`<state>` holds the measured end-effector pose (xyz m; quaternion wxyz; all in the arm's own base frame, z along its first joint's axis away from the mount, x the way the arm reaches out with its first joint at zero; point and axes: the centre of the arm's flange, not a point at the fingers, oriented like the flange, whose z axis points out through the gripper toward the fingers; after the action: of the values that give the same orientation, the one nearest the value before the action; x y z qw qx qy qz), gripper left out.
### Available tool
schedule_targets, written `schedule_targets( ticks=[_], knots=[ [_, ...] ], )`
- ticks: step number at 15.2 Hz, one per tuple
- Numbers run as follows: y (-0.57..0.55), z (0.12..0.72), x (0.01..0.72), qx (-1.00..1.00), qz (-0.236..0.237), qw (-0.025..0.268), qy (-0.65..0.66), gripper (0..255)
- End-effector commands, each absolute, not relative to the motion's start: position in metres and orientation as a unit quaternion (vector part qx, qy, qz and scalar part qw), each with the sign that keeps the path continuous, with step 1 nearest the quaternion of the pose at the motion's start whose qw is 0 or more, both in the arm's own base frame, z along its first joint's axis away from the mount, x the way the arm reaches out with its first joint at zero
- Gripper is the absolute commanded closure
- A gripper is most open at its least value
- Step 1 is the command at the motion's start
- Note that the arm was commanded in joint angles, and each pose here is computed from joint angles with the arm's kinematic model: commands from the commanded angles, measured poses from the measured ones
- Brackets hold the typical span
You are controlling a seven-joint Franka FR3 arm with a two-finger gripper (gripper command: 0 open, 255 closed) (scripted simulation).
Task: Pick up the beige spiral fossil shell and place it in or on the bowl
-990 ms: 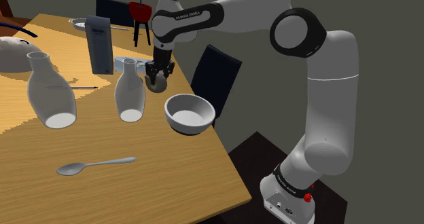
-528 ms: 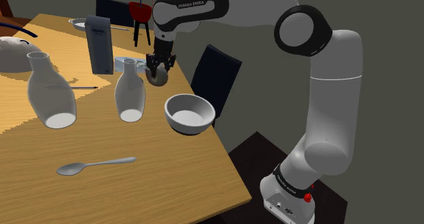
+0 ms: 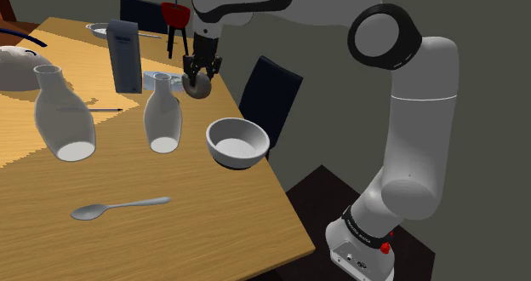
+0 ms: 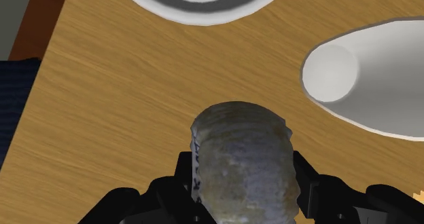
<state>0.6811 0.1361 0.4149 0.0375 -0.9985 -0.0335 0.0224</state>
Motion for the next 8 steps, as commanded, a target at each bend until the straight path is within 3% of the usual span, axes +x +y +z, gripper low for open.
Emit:
schedule_targets(
  ticks=[1,8],
  knots=[
    [0.135,0.426,0.681,-0.998,0.022,0.038,-0.033,255],
    [0.131,0.45,0.655,-0.998,0.022,0.038,-0.033,255]
  ],
)
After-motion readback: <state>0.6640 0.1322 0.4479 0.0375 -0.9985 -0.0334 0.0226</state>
